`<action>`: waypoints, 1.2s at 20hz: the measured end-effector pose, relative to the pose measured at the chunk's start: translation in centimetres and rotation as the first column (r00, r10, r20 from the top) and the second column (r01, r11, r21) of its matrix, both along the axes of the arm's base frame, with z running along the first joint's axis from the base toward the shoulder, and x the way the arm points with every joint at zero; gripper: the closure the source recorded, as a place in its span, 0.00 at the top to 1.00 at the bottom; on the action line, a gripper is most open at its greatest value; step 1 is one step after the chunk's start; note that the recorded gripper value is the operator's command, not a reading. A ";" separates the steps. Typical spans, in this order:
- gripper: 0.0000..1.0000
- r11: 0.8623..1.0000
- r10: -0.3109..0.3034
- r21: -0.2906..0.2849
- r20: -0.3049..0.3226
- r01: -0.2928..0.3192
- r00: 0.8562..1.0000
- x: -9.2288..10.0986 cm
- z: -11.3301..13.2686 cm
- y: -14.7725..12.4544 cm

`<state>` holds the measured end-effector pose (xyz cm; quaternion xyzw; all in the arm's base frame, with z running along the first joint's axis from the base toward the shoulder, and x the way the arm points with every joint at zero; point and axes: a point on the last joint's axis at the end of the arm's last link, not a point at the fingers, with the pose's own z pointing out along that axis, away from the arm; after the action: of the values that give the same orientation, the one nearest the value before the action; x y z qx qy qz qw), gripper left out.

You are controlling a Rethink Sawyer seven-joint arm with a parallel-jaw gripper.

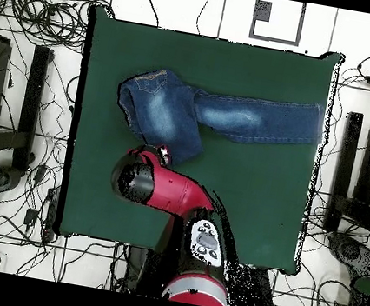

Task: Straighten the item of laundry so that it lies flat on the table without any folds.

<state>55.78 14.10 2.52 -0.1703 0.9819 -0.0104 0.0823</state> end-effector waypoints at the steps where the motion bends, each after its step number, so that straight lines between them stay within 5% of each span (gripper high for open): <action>1: 1.00 1.000 -0.001 0.000 -0.001 0.001 1.000 0.0 0.0 -0.1; 24: 1.00 1.000 -0.010 0.002 -0.014 0.010 1.000 -0.5 -0.3 -0.5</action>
<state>55.27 13.63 2.20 -0.1654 0.9833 -0.0085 0.0754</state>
